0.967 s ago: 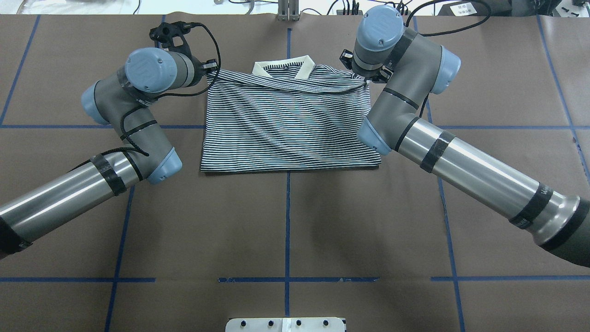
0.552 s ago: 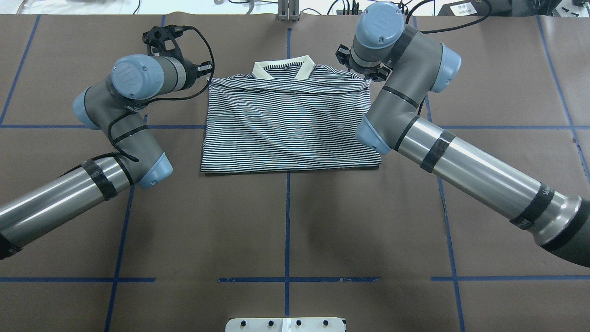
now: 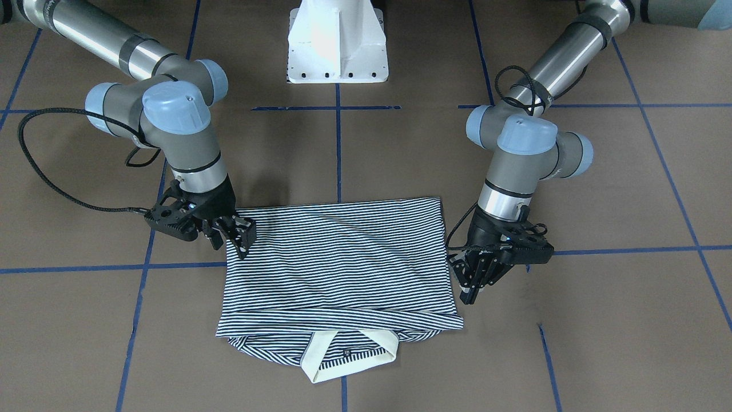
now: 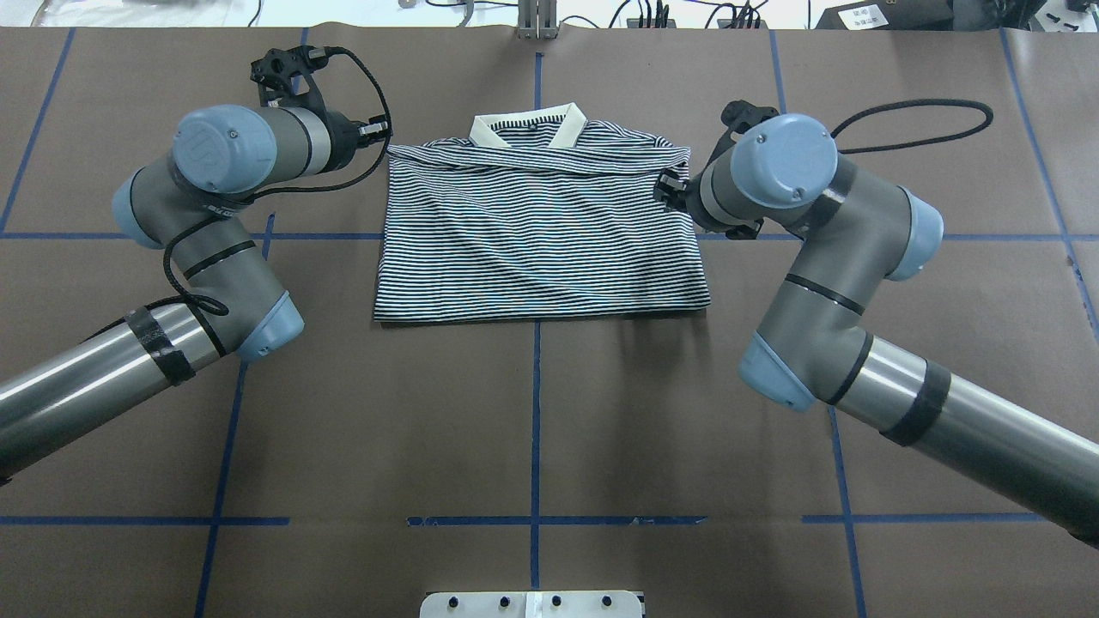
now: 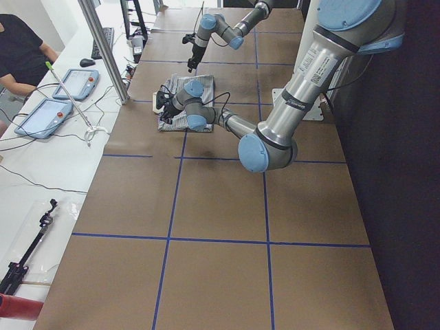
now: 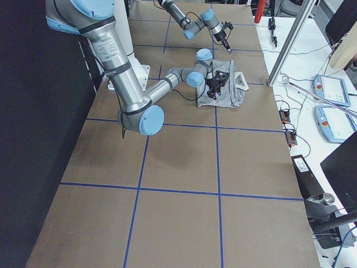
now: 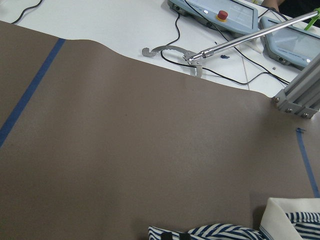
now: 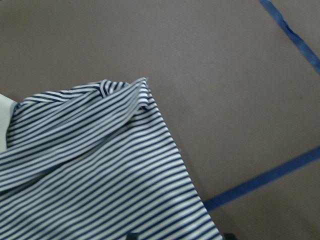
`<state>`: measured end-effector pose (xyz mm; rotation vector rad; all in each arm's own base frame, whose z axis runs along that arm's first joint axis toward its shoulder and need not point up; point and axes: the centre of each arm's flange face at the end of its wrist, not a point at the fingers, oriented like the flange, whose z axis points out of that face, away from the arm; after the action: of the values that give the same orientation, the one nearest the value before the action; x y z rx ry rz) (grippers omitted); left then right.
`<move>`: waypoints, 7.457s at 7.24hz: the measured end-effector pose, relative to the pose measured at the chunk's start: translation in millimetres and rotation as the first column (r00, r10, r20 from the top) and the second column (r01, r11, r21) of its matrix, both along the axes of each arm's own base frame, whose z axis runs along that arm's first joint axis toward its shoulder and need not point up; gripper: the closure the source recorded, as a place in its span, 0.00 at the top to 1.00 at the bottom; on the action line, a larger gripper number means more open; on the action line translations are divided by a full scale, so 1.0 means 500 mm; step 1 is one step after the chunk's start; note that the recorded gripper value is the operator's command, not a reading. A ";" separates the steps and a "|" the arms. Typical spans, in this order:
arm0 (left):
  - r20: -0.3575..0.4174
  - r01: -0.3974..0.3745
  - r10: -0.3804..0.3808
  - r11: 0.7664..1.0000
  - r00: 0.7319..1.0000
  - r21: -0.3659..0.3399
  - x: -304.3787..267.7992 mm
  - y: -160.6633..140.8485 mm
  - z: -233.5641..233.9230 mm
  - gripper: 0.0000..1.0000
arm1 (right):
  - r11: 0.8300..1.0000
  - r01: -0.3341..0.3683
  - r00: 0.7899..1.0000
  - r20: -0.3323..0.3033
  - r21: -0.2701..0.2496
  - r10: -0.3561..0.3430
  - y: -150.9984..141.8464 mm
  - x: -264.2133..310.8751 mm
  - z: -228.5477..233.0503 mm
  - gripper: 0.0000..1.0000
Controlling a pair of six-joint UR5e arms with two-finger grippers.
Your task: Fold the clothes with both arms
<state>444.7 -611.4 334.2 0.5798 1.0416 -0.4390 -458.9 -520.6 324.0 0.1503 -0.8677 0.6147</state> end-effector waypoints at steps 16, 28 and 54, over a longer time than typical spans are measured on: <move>0.012 -0.002 0.002 1.000 1.000 -0.009 -0.015 0.017 0.036 0.18 | 0.999 -0.027 1.000 -0.005 -0.046 0.027 0.172 -0.041 0.069 0.00; -0.162 -0.193 0.185 0.981 0.969 -0.034 -0.039 0.227 -0.093 0.44 | 0.949 0.258 0.954 0.202 -0.180 -0.221 0.669 0.132 -0.012 1.00; 0.209 -0.132 0.175 0.970 0.962 -0.204 0.106 0.313 -0.061 0.00 | 0.997 -0.016 0.978 0.205 -0.079 0.032 0.332 0.138 -0.052 1.00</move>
<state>497.6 -455.0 303.7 0.3665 0.8097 -0.3213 -389.7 -354.5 297.8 0.0273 -1.0421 0.6936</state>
